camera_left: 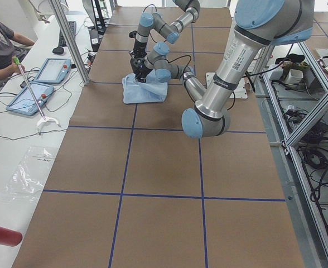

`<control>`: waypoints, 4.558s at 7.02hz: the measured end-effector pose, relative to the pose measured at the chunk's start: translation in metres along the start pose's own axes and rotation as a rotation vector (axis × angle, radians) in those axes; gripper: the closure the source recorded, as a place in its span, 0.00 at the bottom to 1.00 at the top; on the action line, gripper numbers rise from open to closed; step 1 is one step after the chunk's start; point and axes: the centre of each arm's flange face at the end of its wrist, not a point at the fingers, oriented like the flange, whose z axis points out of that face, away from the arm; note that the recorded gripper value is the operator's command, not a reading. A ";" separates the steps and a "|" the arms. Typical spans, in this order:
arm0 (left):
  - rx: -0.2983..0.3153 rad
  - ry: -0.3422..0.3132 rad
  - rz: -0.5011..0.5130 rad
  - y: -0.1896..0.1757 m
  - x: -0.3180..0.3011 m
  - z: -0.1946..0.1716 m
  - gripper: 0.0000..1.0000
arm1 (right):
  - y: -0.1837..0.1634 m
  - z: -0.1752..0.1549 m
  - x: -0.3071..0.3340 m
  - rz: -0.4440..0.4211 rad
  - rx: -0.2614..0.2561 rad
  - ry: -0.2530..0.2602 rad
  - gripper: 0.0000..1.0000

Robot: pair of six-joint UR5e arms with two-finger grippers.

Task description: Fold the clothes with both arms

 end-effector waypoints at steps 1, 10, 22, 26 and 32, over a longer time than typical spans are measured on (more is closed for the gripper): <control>0.005 -0.006 0.008 -0.005 -0.002 0.018 1.00 | -0.006 0.017 -0.013 -0.002 0.004 -0.003 1.00; 0.006 0.012 0.235 -0.087 -0.048 0.045 0.00 | -0.163 0.045 0.026 -0.355 -0.031 0.043 0.00; -0.306 -0.015 0.890 -0.298 -0.386 -0.212 0.00 | -0.645 -0.085 0.386 -1.107 -0.285 0.201 0.00; -0.354 -0.148 0.834 -0.309 -0.409 -0.213 0.00 | -0.632 -0.105 0.389 -1.110 -0.270 0.190 0.00; -0.348 -0.173 0.779 -0.317 -0.396 -0.246 0.00 | -0.584 -0.142 0.361 -1.131 -0.293 0.158 0.00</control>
